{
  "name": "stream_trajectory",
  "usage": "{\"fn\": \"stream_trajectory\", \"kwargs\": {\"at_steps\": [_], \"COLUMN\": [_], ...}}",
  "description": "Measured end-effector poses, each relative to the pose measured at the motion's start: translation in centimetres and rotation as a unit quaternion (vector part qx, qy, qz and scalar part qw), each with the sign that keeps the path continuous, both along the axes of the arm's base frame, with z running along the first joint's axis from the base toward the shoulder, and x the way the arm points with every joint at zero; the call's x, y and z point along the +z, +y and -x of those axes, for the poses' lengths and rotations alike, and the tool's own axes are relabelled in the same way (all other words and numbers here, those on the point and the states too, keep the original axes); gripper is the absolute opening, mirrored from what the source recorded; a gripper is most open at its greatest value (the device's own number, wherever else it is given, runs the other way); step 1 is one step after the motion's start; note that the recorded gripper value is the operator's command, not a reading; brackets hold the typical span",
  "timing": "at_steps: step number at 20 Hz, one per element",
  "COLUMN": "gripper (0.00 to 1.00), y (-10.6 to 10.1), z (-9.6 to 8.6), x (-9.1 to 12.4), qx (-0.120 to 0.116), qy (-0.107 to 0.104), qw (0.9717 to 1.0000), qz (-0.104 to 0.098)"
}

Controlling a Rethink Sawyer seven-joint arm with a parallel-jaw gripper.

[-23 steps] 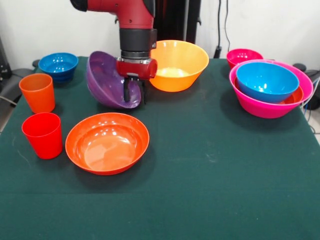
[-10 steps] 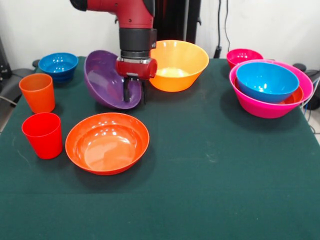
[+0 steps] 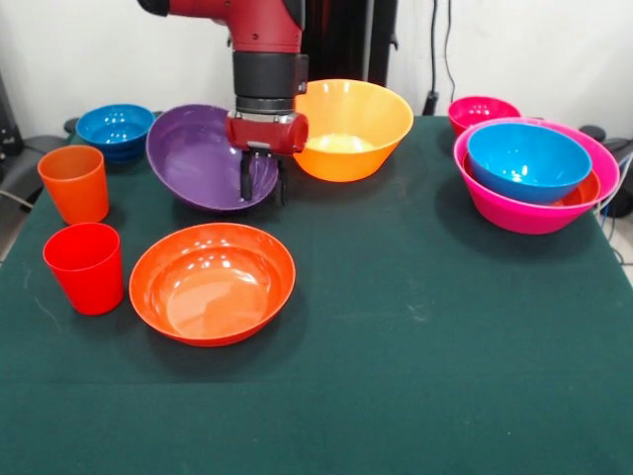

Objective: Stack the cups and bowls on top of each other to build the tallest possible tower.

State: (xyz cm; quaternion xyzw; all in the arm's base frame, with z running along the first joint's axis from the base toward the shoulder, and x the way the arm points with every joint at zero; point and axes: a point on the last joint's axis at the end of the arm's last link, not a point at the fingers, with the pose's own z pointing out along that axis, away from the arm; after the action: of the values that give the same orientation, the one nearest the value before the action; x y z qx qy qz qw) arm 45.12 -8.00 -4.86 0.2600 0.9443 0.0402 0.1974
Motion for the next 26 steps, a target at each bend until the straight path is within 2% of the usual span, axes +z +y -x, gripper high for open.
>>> {"fn": "stream_trajectory", "kwargs": {"at_steps": [6, 10, 20, 25, 26], "gripper": [1.0, 1.0, 1.0, 1.0, 0.0], "y": [-0.8, -0.9, -0.5, -0.3, -0.2], "z": [-1.1, -1.3, -1.3, -0.7, -0.3], "x": [1.6, 1.9, 1.8, 1.1, 0.6], "qx": [-0.004, -0.004, -0.001, 0.0, 0.0], "qy": [-0.004, -0.006, -0.004, 0.004, 0.01], "qw": [0.9999, 0.9998, 0.9998, 0.9999, 0.9999], "qz": [0.016, 0.018, 0.017, 0.014, 0.012]}}
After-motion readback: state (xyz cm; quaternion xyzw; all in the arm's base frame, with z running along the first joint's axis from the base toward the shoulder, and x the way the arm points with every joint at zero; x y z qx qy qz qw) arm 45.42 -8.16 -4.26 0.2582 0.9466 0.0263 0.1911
